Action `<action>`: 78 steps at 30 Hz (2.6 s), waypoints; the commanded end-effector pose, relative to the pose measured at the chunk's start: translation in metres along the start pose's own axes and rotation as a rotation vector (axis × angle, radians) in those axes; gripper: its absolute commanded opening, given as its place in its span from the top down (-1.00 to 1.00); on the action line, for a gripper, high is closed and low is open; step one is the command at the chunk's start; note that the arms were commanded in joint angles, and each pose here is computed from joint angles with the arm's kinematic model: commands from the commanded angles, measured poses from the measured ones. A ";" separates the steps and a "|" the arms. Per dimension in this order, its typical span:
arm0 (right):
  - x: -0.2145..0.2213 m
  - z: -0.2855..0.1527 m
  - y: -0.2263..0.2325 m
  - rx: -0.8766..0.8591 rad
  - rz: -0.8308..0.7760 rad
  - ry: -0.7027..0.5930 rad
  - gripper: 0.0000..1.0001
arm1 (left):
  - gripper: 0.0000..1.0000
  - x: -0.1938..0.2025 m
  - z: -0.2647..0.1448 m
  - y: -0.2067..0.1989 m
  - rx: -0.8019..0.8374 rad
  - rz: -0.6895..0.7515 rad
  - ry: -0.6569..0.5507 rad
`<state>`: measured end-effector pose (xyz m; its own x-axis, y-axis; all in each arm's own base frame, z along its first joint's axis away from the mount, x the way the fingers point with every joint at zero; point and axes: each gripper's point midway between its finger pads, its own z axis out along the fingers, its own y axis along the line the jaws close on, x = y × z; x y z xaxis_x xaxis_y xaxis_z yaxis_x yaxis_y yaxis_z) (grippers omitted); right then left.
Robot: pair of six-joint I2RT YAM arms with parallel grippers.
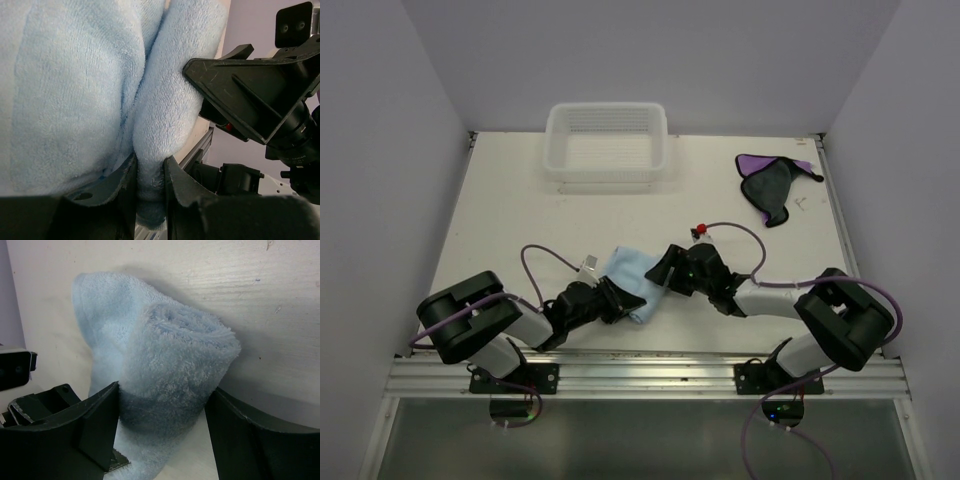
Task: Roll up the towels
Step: Roll the towel
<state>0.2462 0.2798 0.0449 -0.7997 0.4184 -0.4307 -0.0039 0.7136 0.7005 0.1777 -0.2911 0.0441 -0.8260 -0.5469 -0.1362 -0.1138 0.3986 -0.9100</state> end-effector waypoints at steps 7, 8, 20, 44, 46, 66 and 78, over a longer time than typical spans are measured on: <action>-0.014 0.005 0.012 0.034 -0.008 -0.026 -0.18 | 1.00 -0.003 -0.002 0.007 -0.020 0.032 -0.011; -0.015 0.005 0.012 0.043 -0.008 -0.025 -0.14 | 0.97 -0.003 -0.002 0.009 -0.026 0.058 -0.011; -0.010 0.011 0.002 0.163 -0.005 0.039 0.06 | 0.10 -0.033 -0.009 -0.001 -0.099 0.285 -0.134; -0.012 0.016 0.005 0.292 -0.061 0.135 0.11 | -0.08 -0.058 -0.034 -0.072 -0.167 0.802 -0.344; -0.011 0.015 0.004 0.307 -0.072 0.148 0.10 | -0.08 -0.046 -0.031 -0.070 -0.177 0.860 -0.320; -0.016 0.017 0.021 0.306 -0.101 0.198 0.07 | -0.17 0.000 -0.018 -0.066 -0.327 1.256 -0.348; -0.020 0.016 0.029 0.295 -0.111 0.200 0.06 | -0.21 0.006 -0.001 -0.035 -0.406 1.289 -0.316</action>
<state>0.2659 0.2924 0.0533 -0.9045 0.2466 -0.3481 0.0786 0.8984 0.4321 0.1716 -0.2982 0.0656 -0.3356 0.2894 -0.8964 0.4591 0.8812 0.1126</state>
